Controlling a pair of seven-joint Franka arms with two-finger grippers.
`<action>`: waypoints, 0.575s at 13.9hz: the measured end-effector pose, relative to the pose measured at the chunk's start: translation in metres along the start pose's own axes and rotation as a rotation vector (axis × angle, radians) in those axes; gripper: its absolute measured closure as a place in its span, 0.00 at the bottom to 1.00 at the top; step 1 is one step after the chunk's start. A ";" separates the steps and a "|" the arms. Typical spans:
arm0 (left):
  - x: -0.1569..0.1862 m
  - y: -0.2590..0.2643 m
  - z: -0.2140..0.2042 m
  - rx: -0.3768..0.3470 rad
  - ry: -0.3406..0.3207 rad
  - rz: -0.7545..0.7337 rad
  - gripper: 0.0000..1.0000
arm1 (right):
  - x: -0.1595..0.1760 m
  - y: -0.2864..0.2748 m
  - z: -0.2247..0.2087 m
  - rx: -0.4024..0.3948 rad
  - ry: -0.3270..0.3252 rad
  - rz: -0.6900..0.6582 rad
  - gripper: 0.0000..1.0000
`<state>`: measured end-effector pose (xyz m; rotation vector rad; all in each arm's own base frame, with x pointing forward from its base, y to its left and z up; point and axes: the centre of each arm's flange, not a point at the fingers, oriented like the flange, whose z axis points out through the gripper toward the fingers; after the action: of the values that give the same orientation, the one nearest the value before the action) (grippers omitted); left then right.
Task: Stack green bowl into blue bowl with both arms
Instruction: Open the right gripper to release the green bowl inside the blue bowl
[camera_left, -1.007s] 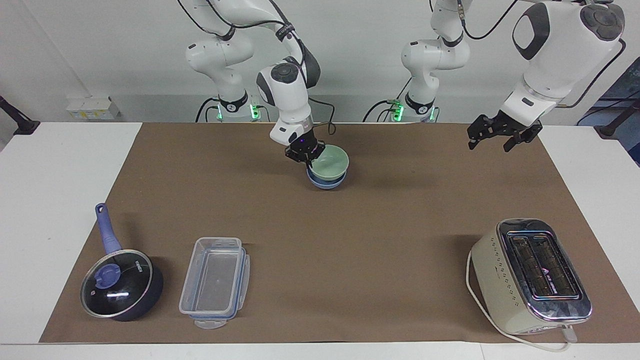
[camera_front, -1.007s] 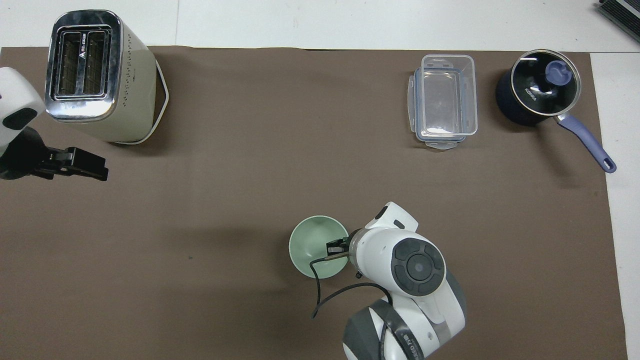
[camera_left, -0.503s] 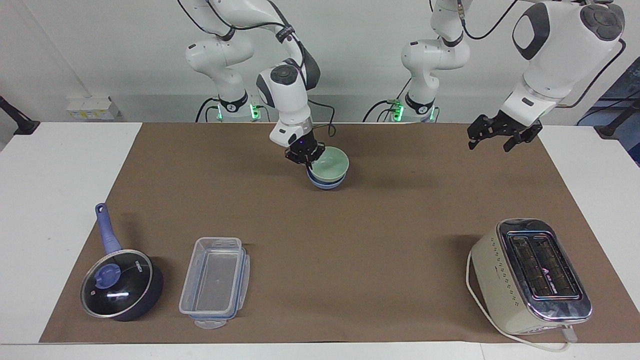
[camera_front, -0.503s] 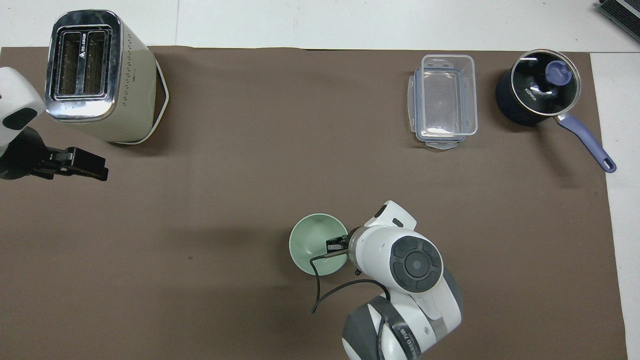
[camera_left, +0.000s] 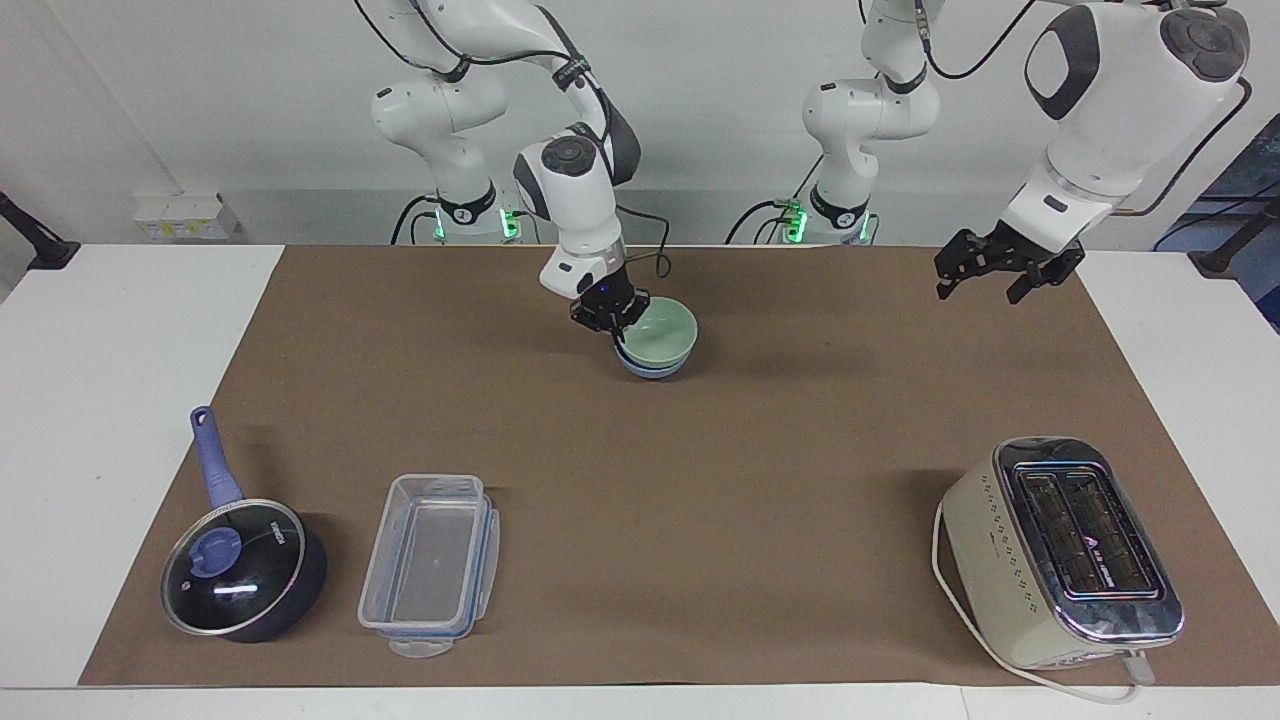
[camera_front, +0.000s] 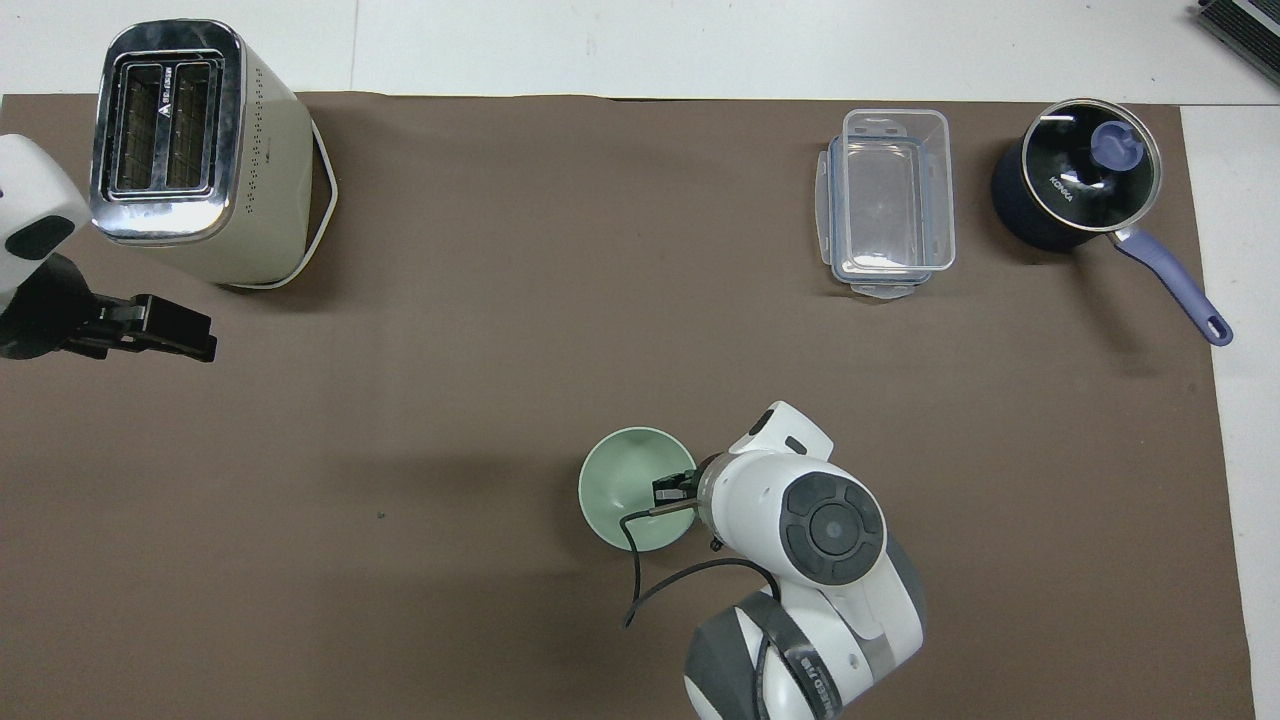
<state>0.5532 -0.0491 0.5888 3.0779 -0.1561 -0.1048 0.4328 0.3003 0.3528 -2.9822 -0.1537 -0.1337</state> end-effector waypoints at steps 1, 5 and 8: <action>0.000 0.000 0.000 0.000 0.000 0.000 0.00 | 0.000 0.000 0.001 -0.001 0.001 -0.001 0.96; 0.000 0.000 0.000 0.000 0.000 0.000 0.00 | -0.002 0.002 0.008 -0.009 0.004 -0.010 0.96; 0.000 0.000 0.000 0.000 0.000 0.000 0.00 | -0.002 0.003 0.009 -0.012 0.004 -0.013 0.93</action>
<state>0.5532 -0.0491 0.5888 3.0779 -0.1559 -0.1050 0.4321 0.2987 0.3438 -2.9934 -0.1718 -0.1426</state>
